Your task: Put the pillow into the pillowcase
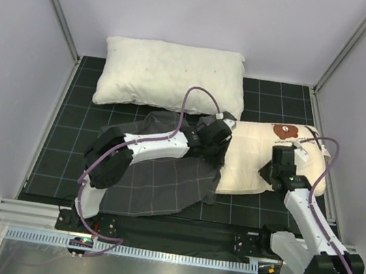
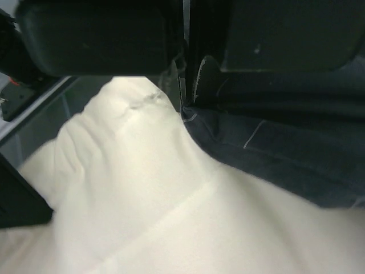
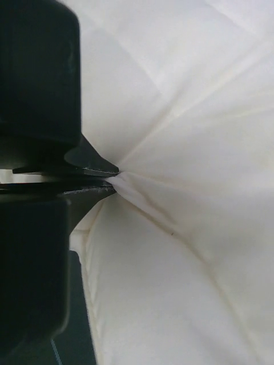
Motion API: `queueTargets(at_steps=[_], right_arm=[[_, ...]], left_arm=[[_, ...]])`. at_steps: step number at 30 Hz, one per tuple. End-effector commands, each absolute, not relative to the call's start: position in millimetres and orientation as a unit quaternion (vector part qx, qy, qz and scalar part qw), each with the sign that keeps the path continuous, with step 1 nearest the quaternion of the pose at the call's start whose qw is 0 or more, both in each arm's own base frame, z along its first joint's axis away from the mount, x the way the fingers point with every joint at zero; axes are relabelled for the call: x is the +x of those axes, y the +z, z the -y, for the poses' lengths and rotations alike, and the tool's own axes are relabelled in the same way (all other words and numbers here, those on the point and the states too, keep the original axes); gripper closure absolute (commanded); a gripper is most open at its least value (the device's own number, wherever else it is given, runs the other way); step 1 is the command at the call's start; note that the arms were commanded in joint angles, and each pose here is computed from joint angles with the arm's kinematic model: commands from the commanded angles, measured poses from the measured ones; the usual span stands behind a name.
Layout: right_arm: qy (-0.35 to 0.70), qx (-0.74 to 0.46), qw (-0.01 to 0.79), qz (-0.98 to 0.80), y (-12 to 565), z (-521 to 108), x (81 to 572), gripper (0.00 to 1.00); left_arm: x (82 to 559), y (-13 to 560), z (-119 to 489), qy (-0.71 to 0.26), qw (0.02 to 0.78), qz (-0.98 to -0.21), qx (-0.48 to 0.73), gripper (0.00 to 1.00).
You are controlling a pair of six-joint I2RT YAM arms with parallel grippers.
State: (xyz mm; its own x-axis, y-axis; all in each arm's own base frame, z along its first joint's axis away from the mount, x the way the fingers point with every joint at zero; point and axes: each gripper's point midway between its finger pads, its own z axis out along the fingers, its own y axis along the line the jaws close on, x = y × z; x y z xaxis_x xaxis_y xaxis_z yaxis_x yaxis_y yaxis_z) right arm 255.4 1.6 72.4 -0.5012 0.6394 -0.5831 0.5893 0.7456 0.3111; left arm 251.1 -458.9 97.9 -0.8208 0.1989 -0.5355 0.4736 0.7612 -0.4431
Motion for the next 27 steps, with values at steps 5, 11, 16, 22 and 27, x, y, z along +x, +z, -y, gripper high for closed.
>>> queueTargets(at_steps=[5, 11, 16, 22, 27], right_arm=[[0.199, 0.149, 0.321, -0.914, 112.1, -148.2, 205.8, 0.96], [0.206, 0.036, 0.305, -0.929, 127.1, -175.8, 194.9, 0.33], [0.158, 0.032, 0.369, -0.915, 160.8, -138.8, 204.3, 0.06], [0.061, 0.108, 0.379, -0.917, 163.6, -65.6, 223.5, 0.02], [-0.043, 0.293, 0.376, -0.878, 153.1, 0.5, 224.7, 0.0]], left_arm=[[275.6, 143.2, 357.0, -0.205, 0.318, -0.913, 0.154, 0.99], [254.1, 153.5, 296.4, -0.163, 0.322, -0.921, 0.146, 0.95], [243.0, 144.4, 290.8, -0.163, 0.304, -0.927, 0.147, 0.96], [235.2, 144.4, 293.4, -0.154, 0.309, -0.925, 0.157, 0.96], [226.6, 145.0, 309.0, -0.156, 0.308, -0.922, 0.173, 0.96]])
